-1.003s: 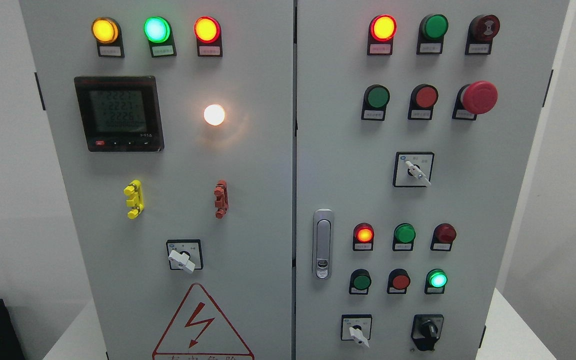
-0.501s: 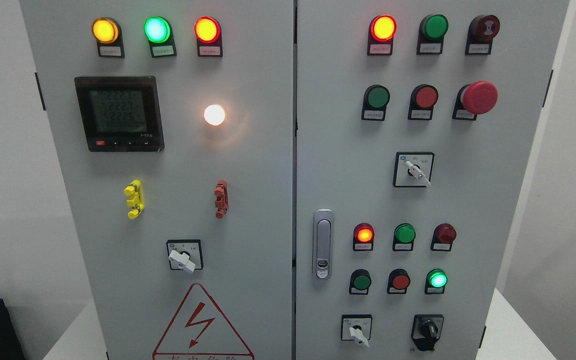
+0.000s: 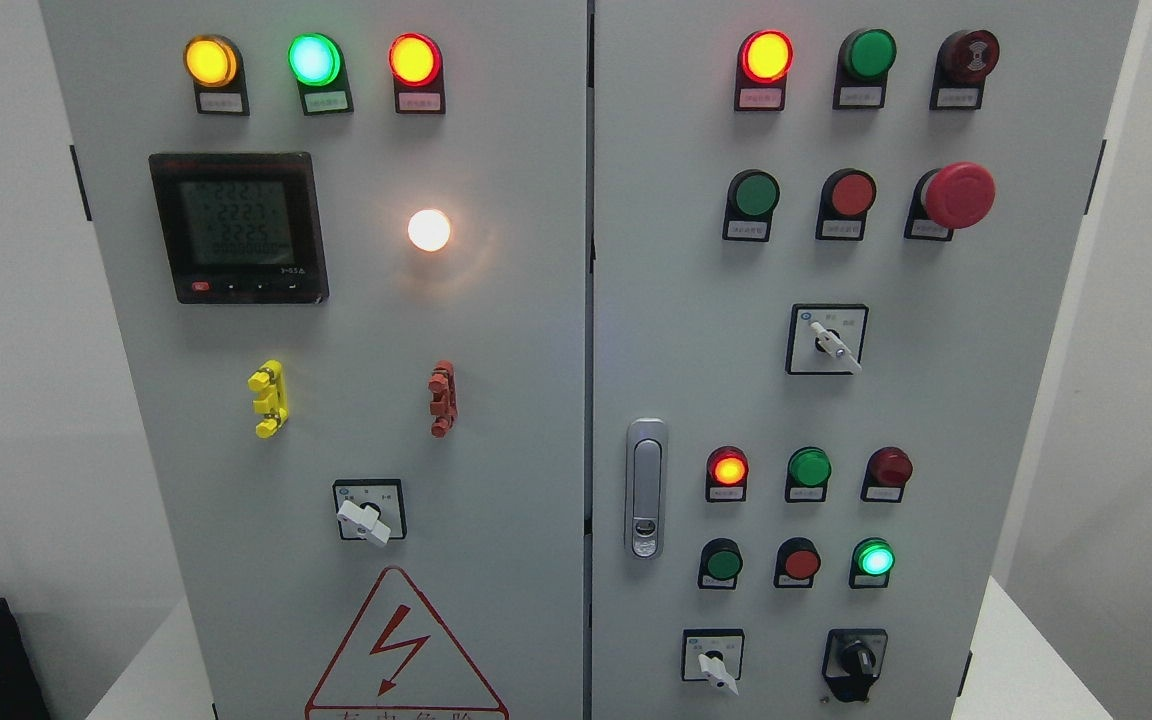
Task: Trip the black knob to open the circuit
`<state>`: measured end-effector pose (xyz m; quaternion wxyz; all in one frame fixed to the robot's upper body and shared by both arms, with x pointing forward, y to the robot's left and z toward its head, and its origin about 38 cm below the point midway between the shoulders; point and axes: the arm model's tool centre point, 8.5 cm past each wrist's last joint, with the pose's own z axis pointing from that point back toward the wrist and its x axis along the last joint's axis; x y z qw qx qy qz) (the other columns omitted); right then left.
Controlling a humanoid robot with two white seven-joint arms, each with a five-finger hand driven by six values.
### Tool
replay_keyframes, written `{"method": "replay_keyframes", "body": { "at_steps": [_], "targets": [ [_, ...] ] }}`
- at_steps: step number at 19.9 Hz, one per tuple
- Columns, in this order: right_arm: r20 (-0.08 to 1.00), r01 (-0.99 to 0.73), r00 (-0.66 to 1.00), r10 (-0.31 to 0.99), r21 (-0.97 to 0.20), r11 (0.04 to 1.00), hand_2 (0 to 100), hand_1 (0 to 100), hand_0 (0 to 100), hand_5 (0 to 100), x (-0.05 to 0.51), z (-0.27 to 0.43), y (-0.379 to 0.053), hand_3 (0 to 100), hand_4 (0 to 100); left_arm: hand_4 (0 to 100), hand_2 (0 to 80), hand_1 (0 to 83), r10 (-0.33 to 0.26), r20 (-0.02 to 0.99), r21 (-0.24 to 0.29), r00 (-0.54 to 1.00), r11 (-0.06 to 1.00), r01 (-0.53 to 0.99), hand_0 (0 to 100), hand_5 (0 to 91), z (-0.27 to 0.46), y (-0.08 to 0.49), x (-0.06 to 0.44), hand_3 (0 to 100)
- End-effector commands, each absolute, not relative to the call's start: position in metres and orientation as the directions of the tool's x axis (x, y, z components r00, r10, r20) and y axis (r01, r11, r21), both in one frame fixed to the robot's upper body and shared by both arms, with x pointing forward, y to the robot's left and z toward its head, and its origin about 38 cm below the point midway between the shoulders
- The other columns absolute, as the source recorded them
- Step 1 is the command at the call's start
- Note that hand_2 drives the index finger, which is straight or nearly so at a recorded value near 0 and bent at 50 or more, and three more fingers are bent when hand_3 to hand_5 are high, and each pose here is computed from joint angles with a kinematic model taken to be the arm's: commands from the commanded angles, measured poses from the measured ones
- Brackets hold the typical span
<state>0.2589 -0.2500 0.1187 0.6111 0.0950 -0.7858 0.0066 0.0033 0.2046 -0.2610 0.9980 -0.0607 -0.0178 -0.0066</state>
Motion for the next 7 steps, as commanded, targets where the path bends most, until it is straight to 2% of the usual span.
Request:
{"method": "replay_keyframes", "body": {
  "at_steps": [1, 7],
  "targets": [
    [0.958, -0.171, -0.245, -0.153, 0.112, 0.979, 0, 0, 0, 0, 0.2536, 0.1242, -0.2447, 0, 0, 0, 0.0, 38.9, -0.012, 0.061, -0.119, 0.998, 0.993, 0.019, 12, 0.0, -0.2617, 0.2052, 0.0120, 0],
    [0.958, -0.173, -0.240, -0.155, 0.115, 0.978, 0, 0, 0, 0, 0.2528, 0.1227, -0.2435, 0, 0, 0, 0.0, 38.9, -0.012, 0.060, -0.119, 0.998, 0.993, 0.019, 12, 0.0, -0.2617, 0.2052, 0.0118, 0]
  ]
}}
